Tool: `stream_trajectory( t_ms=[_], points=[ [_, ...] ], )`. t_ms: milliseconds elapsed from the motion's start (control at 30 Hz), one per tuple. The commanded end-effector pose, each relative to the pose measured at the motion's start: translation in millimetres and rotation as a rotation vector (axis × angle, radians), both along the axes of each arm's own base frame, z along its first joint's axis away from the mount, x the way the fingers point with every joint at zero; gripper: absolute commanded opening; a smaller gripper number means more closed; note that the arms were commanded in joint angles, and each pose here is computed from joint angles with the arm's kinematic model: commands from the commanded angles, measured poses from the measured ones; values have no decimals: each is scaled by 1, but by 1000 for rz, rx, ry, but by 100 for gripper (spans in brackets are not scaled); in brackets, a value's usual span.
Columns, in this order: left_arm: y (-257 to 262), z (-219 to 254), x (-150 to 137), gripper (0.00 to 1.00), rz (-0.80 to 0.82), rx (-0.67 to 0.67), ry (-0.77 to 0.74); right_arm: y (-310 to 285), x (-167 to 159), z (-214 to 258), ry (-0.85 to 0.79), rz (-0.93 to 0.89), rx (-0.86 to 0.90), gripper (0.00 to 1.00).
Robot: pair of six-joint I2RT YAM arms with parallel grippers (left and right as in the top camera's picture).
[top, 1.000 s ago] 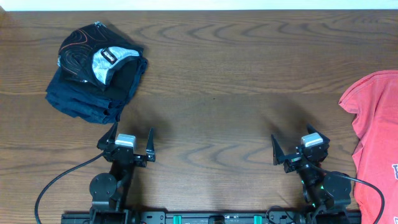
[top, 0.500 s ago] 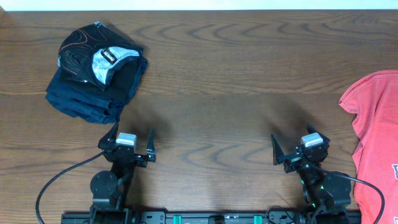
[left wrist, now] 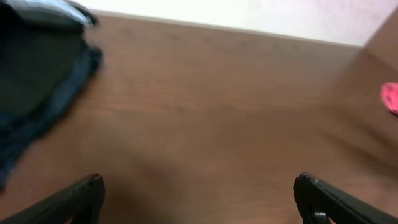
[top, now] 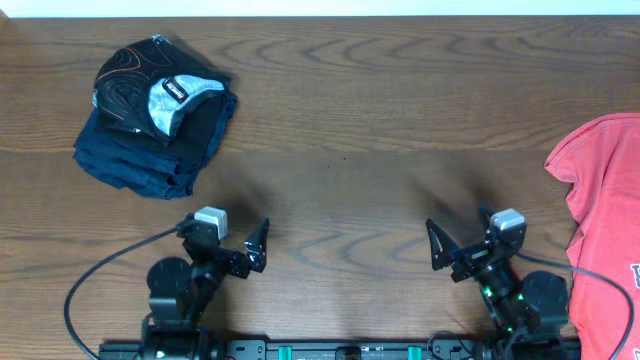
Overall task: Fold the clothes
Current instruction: 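Reach the right gripper to the red t-shirt edge and grasp it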
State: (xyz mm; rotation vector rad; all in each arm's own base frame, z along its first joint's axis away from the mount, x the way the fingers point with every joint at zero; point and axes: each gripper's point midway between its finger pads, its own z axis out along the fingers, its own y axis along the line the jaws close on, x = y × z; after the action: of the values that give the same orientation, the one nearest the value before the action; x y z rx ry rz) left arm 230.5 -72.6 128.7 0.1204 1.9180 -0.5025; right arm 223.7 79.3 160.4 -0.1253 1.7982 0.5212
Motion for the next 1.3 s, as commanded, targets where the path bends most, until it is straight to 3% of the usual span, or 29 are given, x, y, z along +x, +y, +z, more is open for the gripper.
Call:
stream_trajectory(
  t_ms=[0, 233, 300, 467, 600, 867, 1133, 1267],
  points=[
    [-9, 44, -2, 98, -32, -70, 23, 1, 2, 33, 39, -4, 62, 99],
    [2, 78, 12, 98, 35, -21, 298, -9, 37, 48, 353, -89, -6, 99],
    [1, 88, 20, 98, 23, 8, 381, -10, 54, 48, 504, -102, -29, 99],
    [0, 109, 34, 98, -26, 87, 517, 0, 89, 47, 702, -44, -72, 99],
    [-6, 132, 50, 98, -61, 73, 510, -19, 118, 34, 797, -87, -149, 99],
    [-7, 142, 55, 98, -62, 71, 485, -171, 137, -7, 1045, -689, -209, 91],
    [-7, 139, 53, 98, -62, 71, 501, -238, 143, -73, 1163, -814, -116, 76],
    [-7, 139, 53, 98, -62, 70, 501, -249, 149, -104, 1195, -834, -131, 75]
  ],
)
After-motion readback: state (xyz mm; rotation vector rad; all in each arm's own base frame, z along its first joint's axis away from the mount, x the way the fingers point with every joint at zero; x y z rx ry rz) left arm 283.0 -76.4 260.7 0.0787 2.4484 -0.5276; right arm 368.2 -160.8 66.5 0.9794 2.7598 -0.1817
